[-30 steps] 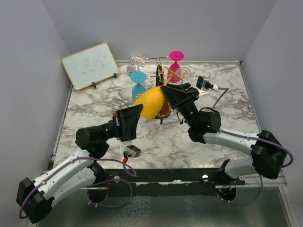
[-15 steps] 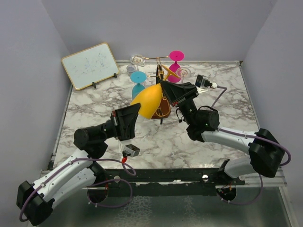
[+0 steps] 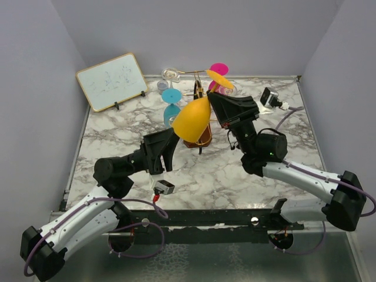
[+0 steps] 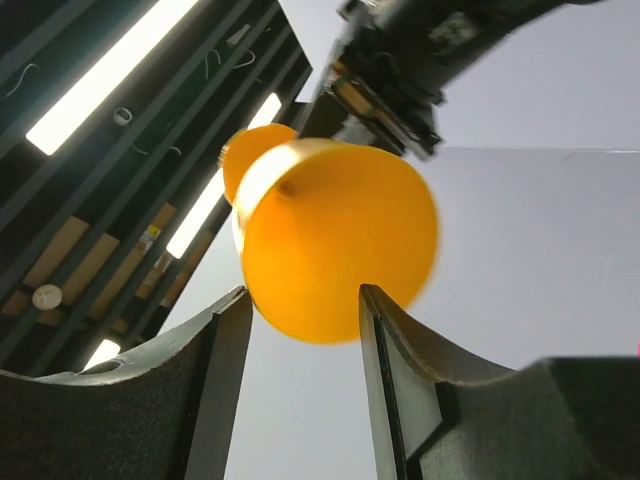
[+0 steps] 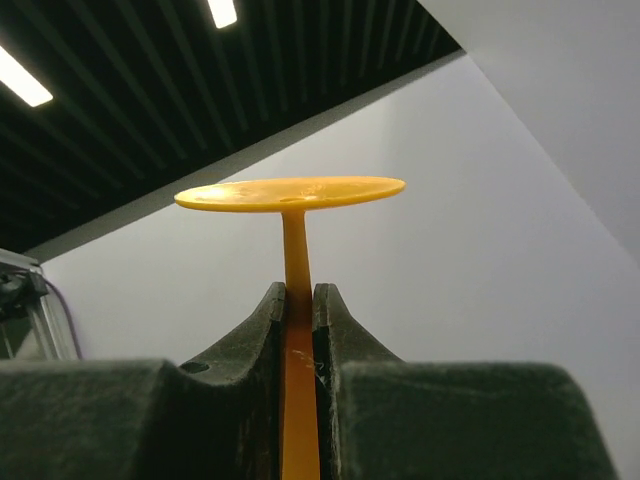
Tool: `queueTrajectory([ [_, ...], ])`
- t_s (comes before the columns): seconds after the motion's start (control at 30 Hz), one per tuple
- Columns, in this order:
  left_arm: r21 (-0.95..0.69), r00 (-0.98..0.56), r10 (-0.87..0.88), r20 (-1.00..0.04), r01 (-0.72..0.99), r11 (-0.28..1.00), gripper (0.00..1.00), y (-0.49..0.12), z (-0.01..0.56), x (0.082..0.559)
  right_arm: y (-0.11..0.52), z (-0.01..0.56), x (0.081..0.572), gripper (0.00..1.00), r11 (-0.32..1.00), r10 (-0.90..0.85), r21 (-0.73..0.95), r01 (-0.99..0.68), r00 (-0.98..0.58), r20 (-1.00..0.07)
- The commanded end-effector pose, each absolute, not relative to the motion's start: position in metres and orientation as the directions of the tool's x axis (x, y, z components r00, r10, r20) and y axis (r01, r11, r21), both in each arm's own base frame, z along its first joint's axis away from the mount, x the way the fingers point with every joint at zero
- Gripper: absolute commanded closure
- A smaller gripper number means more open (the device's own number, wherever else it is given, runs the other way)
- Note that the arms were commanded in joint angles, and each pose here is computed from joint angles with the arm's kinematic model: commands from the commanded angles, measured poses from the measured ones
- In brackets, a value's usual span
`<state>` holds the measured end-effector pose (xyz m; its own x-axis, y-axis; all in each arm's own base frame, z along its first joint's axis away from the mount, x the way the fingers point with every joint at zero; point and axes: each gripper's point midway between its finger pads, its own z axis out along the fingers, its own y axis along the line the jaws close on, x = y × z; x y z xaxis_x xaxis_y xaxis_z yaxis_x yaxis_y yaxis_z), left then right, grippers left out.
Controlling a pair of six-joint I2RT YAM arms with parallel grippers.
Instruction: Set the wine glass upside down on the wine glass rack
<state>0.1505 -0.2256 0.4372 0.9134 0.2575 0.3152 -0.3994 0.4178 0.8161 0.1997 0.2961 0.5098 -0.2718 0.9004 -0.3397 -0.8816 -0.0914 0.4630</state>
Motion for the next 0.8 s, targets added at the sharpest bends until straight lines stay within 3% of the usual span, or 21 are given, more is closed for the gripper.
queueTrajectory([
  [0.0,0.832,0.922,0.258,0.290,-0.376,0.407,0.48,-0.225,0.431,0.152,0.281,0.555,0.194,0.99,0.143,0.895,0.333,-0.932,-0.022,-0.445],
  [0.2,0.842,0.929,0.278,0.243,-0.345,0.414,0.41,-0.220,0.427,0.155,0.258,0.560,0.209,0.99,0.434,0.798,0.292,-0.852,0.213,-0.564],
  [0.33,0.863,0.941,0.307,0.141,-0.269,0.428,0.39,-0.216,0.427,0.167,0.235,0.554,0.218,0.99,0.594,0.700,0.271,-0.757,0.321,-0.638],
  [0.57,0.877,0.882,0.397,-0.254,0.038,0.479,0.39,-0.201,0.440,0.212,0.192,0.529,0.232,0.99,0.821,0.465,0.184,-0.541,0.446,-0.765],
  [0.77,0.801,0.752,0.443,-0.488,0.183,0.570,0.37,-0.177,0.454,0.229,0.185,0.494,0.224,0.99,0.817,0.416,0.189,-0.545,0.331,-0.847],
])
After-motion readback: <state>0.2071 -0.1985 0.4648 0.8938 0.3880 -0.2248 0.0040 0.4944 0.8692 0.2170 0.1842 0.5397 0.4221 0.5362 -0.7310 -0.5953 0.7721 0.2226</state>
